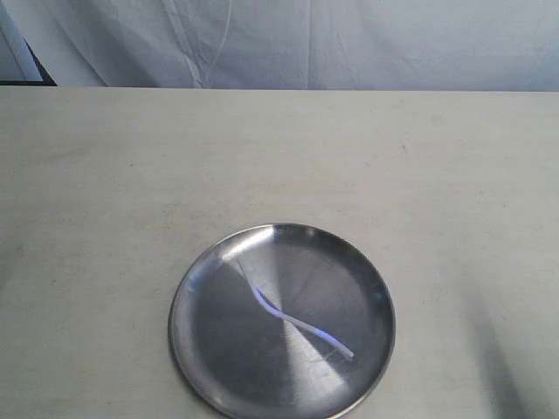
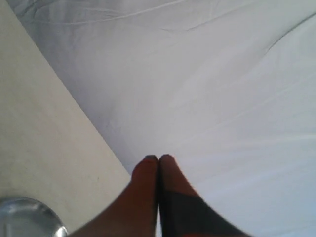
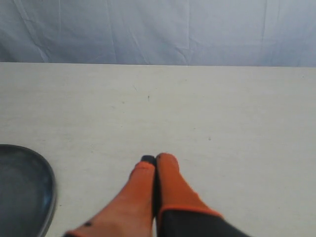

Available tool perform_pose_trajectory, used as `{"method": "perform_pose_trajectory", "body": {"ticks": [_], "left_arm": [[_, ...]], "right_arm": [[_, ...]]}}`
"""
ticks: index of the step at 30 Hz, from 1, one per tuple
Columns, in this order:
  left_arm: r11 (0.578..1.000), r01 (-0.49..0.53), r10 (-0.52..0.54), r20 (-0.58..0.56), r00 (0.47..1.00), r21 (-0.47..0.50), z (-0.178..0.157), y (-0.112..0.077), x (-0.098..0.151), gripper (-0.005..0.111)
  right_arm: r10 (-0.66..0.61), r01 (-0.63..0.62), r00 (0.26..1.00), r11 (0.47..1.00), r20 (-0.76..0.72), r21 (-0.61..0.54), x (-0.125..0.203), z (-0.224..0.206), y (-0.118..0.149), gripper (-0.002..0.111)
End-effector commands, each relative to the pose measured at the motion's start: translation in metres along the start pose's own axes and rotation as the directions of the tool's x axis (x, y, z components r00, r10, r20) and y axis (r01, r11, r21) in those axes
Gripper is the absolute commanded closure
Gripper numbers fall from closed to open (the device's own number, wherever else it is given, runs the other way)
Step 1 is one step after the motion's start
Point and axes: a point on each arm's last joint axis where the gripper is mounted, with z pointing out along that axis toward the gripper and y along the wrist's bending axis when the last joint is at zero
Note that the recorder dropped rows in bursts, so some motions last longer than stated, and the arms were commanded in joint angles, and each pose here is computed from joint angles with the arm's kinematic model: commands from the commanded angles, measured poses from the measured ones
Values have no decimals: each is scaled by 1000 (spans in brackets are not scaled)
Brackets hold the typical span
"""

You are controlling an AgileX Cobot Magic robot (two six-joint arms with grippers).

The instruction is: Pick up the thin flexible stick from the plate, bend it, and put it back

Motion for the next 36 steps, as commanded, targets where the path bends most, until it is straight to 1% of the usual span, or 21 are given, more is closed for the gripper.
{"method": "perform_pose_trajectory", "body": {"ticks": [1,3,4,6,9,11,13,14,16,19,23,24,25,27,28,29,32,33,34,35,36], "left_arm": [[950,-312,312,-5,950,13,-1,0,1,107],[877,-481,481,-8,877,22,-1,-1,2,107],[822,-569,570,-12,822,36,-1,-1,3,107],[768,-639,640,-10,768,39,-1,-1,4,107],[737,-676,676,-3,737,26,-1,-1,2,107],[734,-679,679,-3,734,26,-1,-1,2,107],[670,-740,742,-38,669,50,-1,0,6,107],[611,-790,792,-64,608,57,-1,2,8,107],[452,-889,888,-124,442,69,-2,8,11,107],[224,-971,959,-197,203,88,-3,17,12,107],[43,-996,972,-235,23,79,-4,22,8,107],[-15,-998,970,-242,-31,67,-4,23,6,107],[-50,-997,967,-248,-62,55,-4,24,4,107],[-76,-996,963,-257,-86,47,-4,25,3,107],[-61,-998,963,-263,-67,32,-4,25,2,107],[-23,-1000,963,-270,-23,3,-4,25,0,107],[199,-969,941,-248,231,-148,-4,30,-6,107],[246,-950,932,-222,286,-193,-5,31,-9,107],[284,-931,923,-198,330,-229,-5,35,-10,107],[297,-921,921,-179,346,-252,-5,38,-11,107],[276,-926,929,-174,325,-258,-5,42,-11,107]], "right_arm": [[0,0,1000,1000,6,5,1,0,0,109],[0,0,1000,1000,6,5,1,0,0,109],[0,0,1000,1000,6,5,1,0,0,109],[0,0,1000,1000,6,5,1,0,0,109],[0,0,1000,1000,6,5,1,0,0,109],[0,0,1000,1000,6,5,1,0,0,109],[0,0,1000,1000,6,5,1,0,0,109],[0,0,1000,1000,6,5,1,0,0,109],[0,0,1000,1000,6,5,1,0,0,109],[0,0,1000,1000,6,5,1,0,0,109],[0,0,1000,1000,6,5,1,0,0,109],[0,0,1000,1000,6,5,1,0,0,109],[0,0,1000,1000,6,5,1,0,0,109],[1,-1,1000,1000,6,4,1,0,0,109],[1,-1,1000,1000,6,4,1,0,0,109],[1,-1,1000,1000,6,4,1,0,0,109],[1,-1,1000,1000,6,4,1,0,0,109],[1,-1,1000,1000,6,4,1,0,0,109],[1,-1,1000,1000,6,4,1,0,0,109],[1,-1,1000,1000,6,4,1,0,0,109],[1,-1,1000,1000,6,4,1,0,0,109]]}}
